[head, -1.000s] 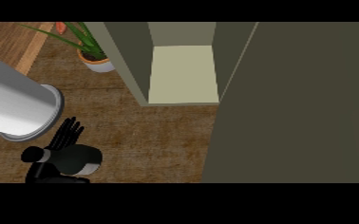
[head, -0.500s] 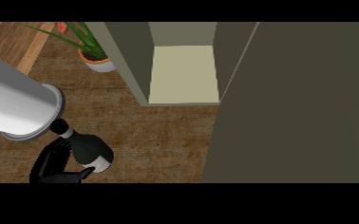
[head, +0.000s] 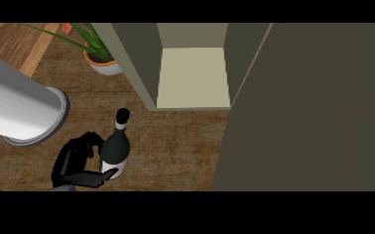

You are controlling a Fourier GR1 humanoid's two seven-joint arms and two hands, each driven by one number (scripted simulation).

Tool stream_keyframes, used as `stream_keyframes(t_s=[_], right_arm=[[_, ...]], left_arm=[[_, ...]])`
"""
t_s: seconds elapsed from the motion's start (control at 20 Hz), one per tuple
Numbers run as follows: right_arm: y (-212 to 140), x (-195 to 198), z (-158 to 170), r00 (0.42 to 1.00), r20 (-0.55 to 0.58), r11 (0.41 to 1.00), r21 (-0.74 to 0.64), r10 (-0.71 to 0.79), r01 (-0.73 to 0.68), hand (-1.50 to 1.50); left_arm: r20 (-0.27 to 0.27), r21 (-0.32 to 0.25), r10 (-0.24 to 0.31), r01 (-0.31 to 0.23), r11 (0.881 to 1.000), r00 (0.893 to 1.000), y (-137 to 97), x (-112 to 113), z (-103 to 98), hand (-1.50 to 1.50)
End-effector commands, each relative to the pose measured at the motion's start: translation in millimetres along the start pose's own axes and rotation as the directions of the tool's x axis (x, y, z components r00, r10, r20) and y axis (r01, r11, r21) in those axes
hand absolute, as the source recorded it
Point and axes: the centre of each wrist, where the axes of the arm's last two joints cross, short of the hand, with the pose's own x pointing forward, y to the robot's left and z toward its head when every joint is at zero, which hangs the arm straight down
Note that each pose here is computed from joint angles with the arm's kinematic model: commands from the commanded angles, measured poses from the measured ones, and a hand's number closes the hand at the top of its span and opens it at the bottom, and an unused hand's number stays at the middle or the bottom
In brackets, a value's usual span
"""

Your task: Pick up the wine, place it into the cabinet and close the cabinet

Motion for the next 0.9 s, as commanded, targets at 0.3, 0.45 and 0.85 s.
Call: stream_keyframes(t_s=[0.3, 0.45, 0.85], right_arm=[[-13, 36, 34, 0.996, 0.085, 1.0, -0.004, 0.005, -0.005, -1.5], [-7, 26, 27, 0.997, 0.071, 1.0, -0.012, -0.018, 0.019, -1.5], [-9, 29, 36, 0.998, 0.06, 0.999, -0.021, -0.024, 0.025, -1.5]], left_arm=[[0.031, -0.116, 0.099, -0.095, 0.989, 0.995, -51, 11, -31, 1.5], [0.025, -0.144, 0.114, -0.109, 0.984, 0.993, -72, 15, -25, 1.5], [0.034, -0.195, 0.141, -0.131, 0.972, 0.989, -119, 47, -10, 1.5]])
